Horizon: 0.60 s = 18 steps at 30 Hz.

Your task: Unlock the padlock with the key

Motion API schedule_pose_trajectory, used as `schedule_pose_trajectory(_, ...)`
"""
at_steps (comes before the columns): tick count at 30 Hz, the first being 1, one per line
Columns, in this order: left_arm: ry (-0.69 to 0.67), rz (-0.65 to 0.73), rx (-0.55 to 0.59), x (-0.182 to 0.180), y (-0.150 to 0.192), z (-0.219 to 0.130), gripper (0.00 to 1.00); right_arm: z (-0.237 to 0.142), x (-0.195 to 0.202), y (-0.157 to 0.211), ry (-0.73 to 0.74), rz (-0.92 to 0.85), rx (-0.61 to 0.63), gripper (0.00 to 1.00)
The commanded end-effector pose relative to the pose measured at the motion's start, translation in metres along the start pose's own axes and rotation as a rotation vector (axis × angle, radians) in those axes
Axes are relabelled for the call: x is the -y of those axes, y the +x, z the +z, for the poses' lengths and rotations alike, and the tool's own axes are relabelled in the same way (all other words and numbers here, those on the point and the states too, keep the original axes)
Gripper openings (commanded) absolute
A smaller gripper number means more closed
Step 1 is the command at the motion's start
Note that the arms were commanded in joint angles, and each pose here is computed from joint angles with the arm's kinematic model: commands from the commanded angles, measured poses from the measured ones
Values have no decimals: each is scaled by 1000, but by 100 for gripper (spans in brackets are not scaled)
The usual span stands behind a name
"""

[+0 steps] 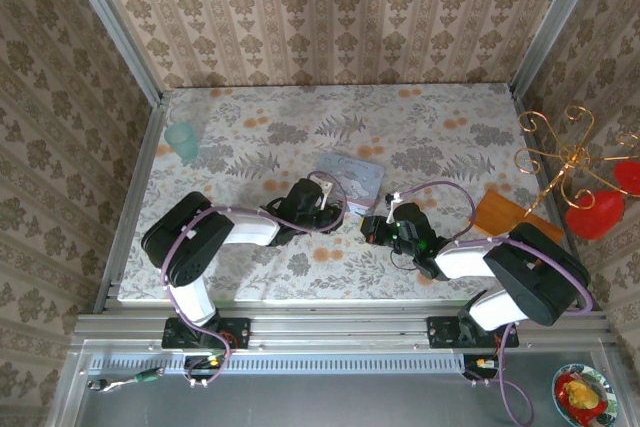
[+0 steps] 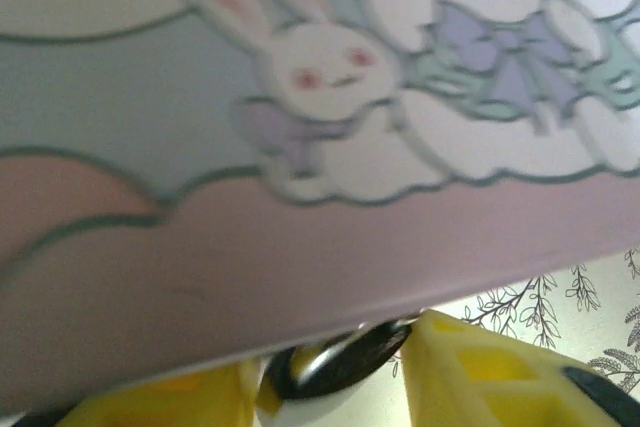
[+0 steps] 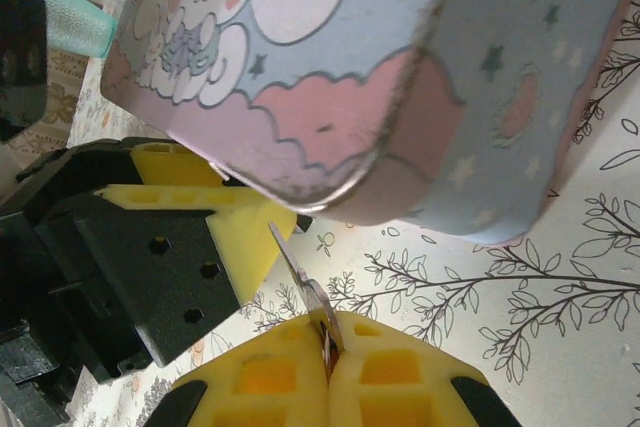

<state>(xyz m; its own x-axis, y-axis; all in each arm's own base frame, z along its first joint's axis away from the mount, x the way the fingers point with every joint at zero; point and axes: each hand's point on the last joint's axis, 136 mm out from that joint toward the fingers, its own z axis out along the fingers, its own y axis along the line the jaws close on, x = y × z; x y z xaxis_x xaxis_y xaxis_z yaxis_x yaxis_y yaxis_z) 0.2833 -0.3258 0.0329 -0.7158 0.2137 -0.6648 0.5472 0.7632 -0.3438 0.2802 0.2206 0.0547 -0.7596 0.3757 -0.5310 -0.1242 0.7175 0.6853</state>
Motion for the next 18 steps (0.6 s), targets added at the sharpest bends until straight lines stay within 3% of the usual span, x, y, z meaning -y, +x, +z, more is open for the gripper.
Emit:
schedule_pose_trajectory(1, -10, 3, 17, -1, -7, 1, 34, 4, 0, -5, 4, -6, 1, 0)
schedule_pose_trajectory(7, 39, -41, 31, 8, -8, -10, 10, 11, 5, -12, 6, 9, -10, 0)
schedule_pose_trajectory(12, 122, -109, 25, 26, -12, -25, 4, 19, 5, -27, -27, 17, -9, 0)
schedule_pose_trajectory(18, 259, -199, -28, 54, -17, -43, 3, 24, 11, -36, -27, 27, -1, 0)
